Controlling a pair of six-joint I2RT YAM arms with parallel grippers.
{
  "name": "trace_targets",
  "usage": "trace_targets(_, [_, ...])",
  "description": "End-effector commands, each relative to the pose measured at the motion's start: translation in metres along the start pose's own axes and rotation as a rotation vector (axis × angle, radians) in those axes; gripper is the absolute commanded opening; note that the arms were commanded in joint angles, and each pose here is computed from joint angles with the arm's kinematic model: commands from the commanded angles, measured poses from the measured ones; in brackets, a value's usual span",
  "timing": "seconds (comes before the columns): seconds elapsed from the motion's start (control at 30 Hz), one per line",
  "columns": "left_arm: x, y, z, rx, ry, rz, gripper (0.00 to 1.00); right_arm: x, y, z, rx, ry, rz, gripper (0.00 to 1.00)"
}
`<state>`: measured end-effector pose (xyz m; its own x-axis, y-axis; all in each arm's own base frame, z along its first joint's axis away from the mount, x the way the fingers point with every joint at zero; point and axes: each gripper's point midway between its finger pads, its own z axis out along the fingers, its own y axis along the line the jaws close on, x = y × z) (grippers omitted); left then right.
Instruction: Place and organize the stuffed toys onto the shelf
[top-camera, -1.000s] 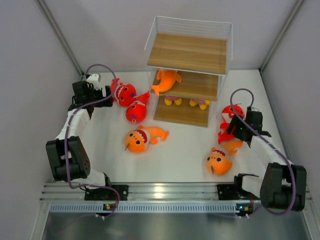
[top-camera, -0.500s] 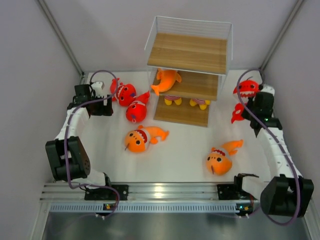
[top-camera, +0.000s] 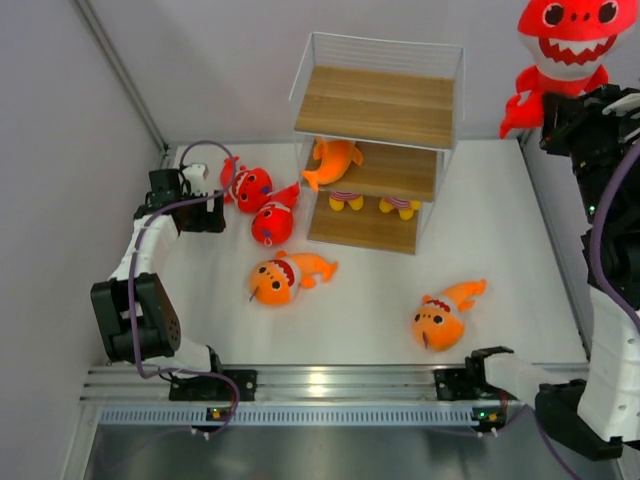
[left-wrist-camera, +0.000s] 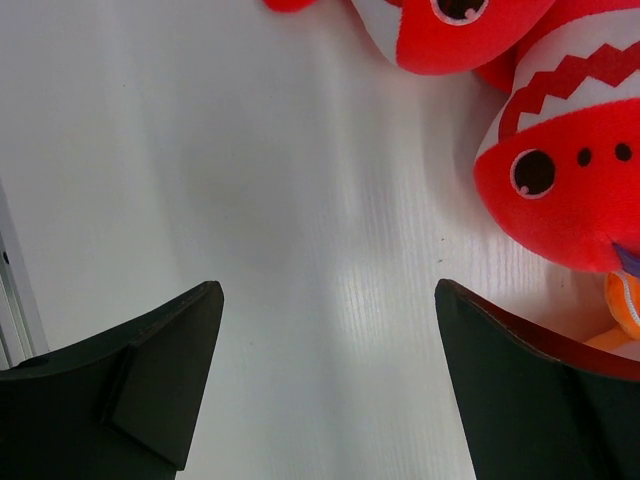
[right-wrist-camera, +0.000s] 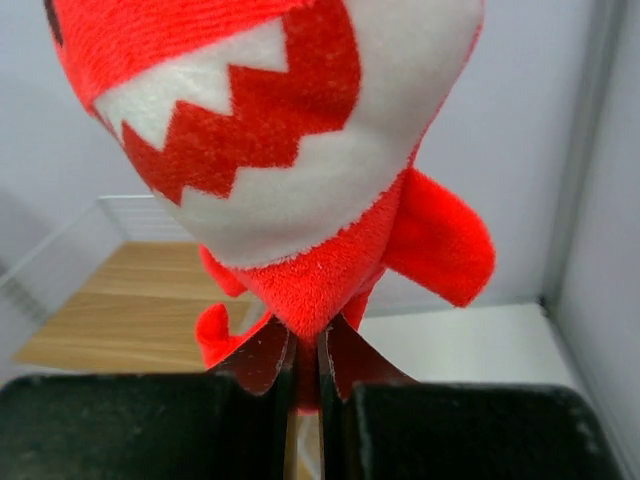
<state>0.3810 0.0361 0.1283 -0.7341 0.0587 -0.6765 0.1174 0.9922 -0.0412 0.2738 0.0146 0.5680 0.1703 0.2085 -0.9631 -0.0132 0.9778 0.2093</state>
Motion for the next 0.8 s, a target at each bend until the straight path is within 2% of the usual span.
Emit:
trace_targets(0.0, [-0.015, -0.003, -0.007, 0.021, -0.039, 0.014, 0.93, 0.002, 0.042, 0.005, -0.124, 0.044, 0.033, 0.00])
trace_targets(0.07, [-0.017, -0.008, -0.007, 0.047, -0.049, 0.016, 0.93, -0.002, 0.062, 0.015, -0.149, 0.033, 0.054, 0.00])
trace_targets(0.1, [-0.018, -0.010, -0.008, 0.059, -0.054, 0.009, 0.93, 0.003, 0.087, 0.015, -0.209, 0.051, 0.060, 0.00])
trace_targets(0.17, [-0.020, -0.016, -0.010, 0.092, -0.061, 0.006, 0.93, 0.014, 0.128, 0.024, -0.262, 0.088, 0.012, 0.00])
trace_targets(0.27, [-0.021, -0.021, -0.014, 0.114, -0.070, 0.008, 0.93, 0.024, 0.161, 0.037, -0.260, 0.125, -0.033, 0.00])
trace_targets(0.43, [-0.015, -0.023, -0.013, 0.121, -0.056, 0.007, 0.94, 0.027, 0.157, 0.058, -0.160, 0.076, -0.028, 0.00])
trace_targets(0.63, [-0.012, -0.021, -0.011, 0.111, -0.048, 0.020, 0.94, 0.070, 0.153, 0.068, -0.102, 0.172, -0.074, 0.01])
trace_targets(0.77, [-0.012, -0.020, -0.011, 0.105, -0.045, 0.021, 0.94, 0.082, 0.137, 0.069, -0.056, 0.200, -0.053, 0.04])
